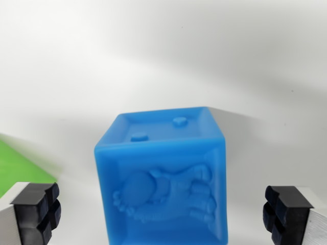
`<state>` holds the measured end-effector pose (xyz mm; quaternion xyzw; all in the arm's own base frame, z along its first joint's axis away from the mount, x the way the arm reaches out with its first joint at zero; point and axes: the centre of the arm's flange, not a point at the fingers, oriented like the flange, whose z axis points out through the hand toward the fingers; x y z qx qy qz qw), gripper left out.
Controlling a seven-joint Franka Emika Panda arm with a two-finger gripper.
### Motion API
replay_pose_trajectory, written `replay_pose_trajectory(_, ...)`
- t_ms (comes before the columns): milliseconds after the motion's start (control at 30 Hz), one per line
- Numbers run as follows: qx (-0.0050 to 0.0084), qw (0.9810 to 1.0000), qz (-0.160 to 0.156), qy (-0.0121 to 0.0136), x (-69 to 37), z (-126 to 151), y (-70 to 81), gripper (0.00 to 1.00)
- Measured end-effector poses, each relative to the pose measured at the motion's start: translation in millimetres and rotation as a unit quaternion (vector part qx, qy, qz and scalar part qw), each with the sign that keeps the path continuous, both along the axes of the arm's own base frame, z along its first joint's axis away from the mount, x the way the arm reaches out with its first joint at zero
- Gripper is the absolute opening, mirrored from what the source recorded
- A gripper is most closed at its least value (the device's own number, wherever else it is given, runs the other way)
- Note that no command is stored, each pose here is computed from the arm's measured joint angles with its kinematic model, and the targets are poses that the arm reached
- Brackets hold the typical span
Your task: Stack cube
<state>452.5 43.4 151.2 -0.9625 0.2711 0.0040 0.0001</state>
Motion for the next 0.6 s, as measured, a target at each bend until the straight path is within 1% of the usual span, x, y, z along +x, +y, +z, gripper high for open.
replay_pose_trajectory(200, -0.0001, 1.0, 0.0, -0.0002, 0.1, -15.8, 0.0, 1.0)
replay_pose_trajectory(300, -0.0001, 1.0, 0.0, -0.0008, 0.0, -22.9, 0.0, 1.0)
replay_pose_trajectory(600, -0.0005, 1.0, 0.0, -0.0005, -0.2, -35.5, -0.1, 1.0)
